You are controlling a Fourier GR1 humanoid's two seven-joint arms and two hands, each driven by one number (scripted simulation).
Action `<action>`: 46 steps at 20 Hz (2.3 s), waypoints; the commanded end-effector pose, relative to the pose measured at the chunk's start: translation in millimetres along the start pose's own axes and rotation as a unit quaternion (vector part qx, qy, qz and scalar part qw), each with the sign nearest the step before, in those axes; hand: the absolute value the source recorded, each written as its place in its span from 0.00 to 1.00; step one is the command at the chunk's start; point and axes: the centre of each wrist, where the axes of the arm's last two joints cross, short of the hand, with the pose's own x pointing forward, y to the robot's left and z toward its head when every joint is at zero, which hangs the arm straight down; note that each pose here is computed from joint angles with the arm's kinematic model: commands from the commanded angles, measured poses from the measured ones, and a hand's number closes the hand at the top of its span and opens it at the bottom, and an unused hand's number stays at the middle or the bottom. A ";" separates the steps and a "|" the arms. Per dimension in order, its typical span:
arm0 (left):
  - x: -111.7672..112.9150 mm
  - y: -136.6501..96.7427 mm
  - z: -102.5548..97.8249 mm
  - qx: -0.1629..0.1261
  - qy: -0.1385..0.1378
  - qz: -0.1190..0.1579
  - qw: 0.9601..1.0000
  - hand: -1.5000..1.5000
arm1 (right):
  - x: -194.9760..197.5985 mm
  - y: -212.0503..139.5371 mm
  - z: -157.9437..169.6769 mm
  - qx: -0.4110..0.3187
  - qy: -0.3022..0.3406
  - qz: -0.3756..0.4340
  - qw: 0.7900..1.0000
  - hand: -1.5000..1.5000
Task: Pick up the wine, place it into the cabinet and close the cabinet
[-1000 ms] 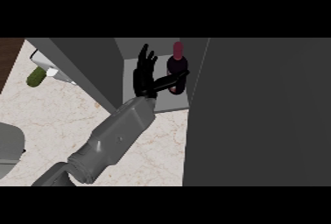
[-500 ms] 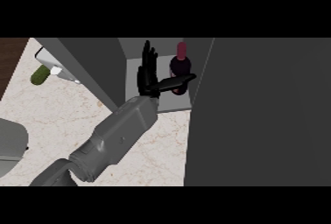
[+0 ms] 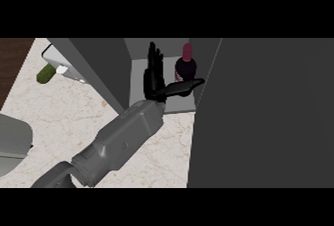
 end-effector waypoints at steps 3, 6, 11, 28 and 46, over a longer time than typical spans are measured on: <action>-9.0 -2.2 21.7 -0.023 0.015 0.029 0.999 0.00 | 7.6 -7.3 12.6 -0.009 0.003 0.011 1.000 0.00; -16.2 6.3 23.9 -0.033 0.002 0.023 0.999 0.00 | 7.9 0.1 -4.2 -0.011 0.006 0.002 1.000 0.00; -10.0 -9.2 32.9 -0.060 0.009 0.020 0.998 0.00 | -0.6 2.4 3.3 -0.019 0.007 0.009 1.000 0.00; -9.5 13.9 77.9 -0.095 -0.028 0.026 0.995 0.00 | 1.2 0.3 7.1 -0.057 0.011 0.017 0.998 0.00; 57.4 101.2 144.0 -0.216 -0.015 0.042 0.975 0.00 | 20.6 -0.9 31.1 0.031 0.017 0.043 0.998 1.00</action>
